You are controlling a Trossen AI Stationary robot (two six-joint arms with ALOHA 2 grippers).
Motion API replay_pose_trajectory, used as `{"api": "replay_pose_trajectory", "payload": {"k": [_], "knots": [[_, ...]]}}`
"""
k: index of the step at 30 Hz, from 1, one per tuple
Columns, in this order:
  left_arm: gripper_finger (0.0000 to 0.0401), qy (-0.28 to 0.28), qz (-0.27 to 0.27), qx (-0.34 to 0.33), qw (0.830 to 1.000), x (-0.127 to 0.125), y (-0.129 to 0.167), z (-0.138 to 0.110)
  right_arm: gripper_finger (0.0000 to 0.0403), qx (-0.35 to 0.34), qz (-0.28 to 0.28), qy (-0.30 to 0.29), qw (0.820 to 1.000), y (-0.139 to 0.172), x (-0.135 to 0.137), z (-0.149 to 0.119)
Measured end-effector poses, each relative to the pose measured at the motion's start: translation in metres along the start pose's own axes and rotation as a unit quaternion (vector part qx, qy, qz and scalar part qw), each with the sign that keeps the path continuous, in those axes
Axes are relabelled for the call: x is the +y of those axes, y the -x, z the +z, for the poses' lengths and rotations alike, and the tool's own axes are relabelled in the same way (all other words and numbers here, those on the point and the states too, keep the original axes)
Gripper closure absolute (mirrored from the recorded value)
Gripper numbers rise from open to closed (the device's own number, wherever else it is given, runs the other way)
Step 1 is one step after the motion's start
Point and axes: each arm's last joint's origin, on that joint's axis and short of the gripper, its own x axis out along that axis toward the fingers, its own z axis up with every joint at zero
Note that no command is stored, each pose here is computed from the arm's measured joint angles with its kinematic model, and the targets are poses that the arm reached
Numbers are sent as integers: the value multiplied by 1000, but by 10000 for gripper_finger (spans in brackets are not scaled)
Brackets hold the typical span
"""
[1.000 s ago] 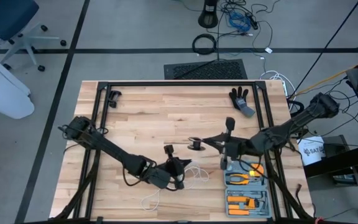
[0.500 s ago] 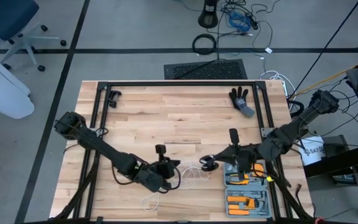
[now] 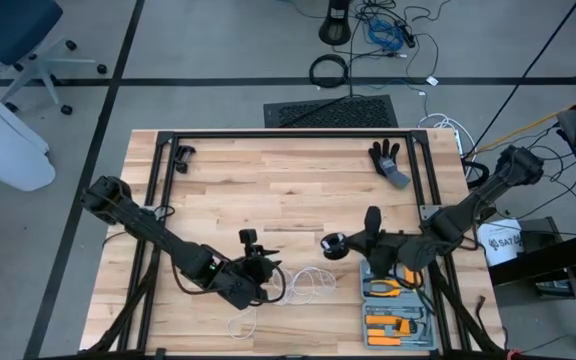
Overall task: Coil cords
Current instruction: Uncoil the white cable wire from the spool, then coil the white cable wire onto the spool
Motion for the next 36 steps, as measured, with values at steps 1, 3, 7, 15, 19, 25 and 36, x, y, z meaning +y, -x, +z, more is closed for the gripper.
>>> {"api": "replay_pose_trajectory", "payload": {"k": [1, 3, 7, 15, 19, 25, 36], "knots": [[276, 1, 0, -1, 1000, 0, 0, 0, 403, 1, 1, 11, 1000, -1, 1, 0], [276, 6, -1, -6, 1000, 0, 0, 2, 403, 0, 0, 29, 1000, -2, 2, 1], [276, 20, -2, -19, 1000, 0, 0, 5, 403, -1, -23, 73, 997, -5, 1, 5], [276, 63, -3, -56, 996, 2, -3, 15, 403, 27, -54, 167, 984, -14, 3, 7], [276, 91, 1, -76, 993, 5, -8, 21, 403, 10, -73, 159, 984, -14, -2, 12], [276, 112, 10, -87, 990, -3, -31, 19, 403, -14, -96, 153, 984, -12, -7, 19], [276, 185, -36, -158, 969, -12, -55, 29, 403, -15, -98, 136, 986, -12, -7, 19]]}}
